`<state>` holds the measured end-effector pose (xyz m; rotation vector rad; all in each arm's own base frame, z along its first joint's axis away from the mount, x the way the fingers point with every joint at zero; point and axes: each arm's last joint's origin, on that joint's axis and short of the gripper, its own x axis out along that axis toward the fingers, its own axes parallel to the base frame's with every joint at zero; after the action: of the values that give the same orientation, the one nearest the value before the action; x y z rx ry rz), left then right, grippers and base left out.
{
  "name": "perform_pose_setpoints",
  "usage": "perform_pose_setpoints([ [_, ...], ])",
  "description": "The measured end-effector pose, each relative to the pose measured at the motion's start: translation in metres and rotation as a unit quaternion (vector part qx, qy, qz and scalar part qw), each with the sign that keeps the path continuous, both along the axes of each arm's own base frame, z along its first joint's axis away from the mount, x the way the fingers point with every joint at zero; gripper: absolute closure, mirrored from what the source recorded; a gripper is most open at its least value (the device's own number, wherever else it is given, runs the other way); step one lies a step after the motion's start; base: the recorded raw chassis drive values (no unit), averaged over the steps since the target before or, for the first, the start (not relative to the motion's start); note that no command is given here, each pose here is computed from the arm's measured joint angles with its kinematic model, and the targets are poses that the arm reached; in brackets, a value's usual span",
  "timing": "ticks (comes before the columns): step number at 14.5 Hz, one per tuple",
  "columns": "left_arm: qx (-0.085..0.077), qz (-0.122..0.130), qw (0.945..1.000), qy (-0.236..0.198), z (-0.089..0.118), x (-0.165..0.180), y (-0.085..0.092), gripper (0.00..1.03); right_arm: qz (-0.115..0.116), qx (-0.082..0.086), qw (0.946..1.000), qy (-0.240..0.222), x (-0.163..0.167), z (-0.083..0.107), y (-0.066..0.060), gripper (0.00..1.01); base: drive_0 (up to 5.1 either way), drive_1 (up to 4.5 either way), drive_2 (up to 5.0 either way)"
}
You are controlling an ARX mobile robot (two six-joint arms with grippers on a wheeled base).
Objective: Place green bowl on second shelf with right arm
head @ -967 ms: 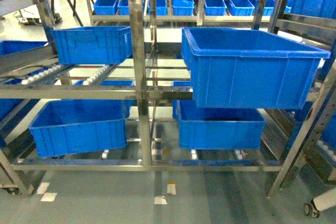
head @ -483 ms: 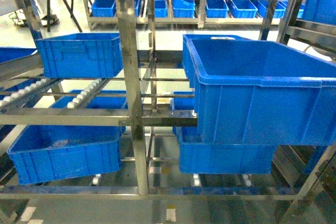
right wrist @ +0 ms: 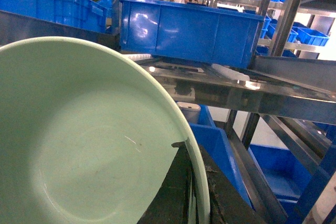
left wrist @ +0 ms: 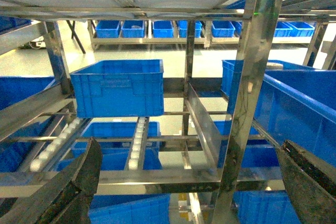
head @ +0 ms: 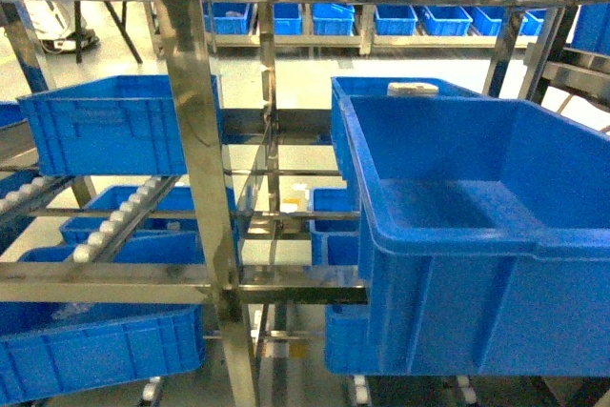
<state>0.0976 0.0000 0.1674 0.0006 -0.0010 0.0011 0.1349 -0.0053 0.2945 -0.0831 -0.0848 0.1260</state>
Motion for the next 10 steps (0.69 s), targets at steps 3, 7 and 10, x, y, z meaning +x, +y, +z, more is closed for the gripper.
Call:
perform_pose_setpoints([
  [3, 0.000, 0.000, 1.0000, 0.000, -0.0001, 0.0000, 0.0000, 0.05, 0.000, 0.000, 1.0000, 0.004, 0.0013, -0.0011, -0.0001, 0.99, 0.0, 0.00, 0.0],
  [7, 0.000, 0.000, 1.0000, 0.002, -0.0004, 0.0000, 0.0000, 0.05, 0.000, 0.000, 1.0000, 0.001, -0.0001, -0.0002, 0.0000, 0.99, 0.0, 0.00, 0.0],
  [10, 0.000, 0.000, 1.0000, 0.000, 0.0000, 0.0000, 0.0000, 0.05, 0.000, 0.000, 1.0000, -0.003, -0.0011, 0.0005, 0.0001, 0.99, 0.0, 0.00, 0.0],
])
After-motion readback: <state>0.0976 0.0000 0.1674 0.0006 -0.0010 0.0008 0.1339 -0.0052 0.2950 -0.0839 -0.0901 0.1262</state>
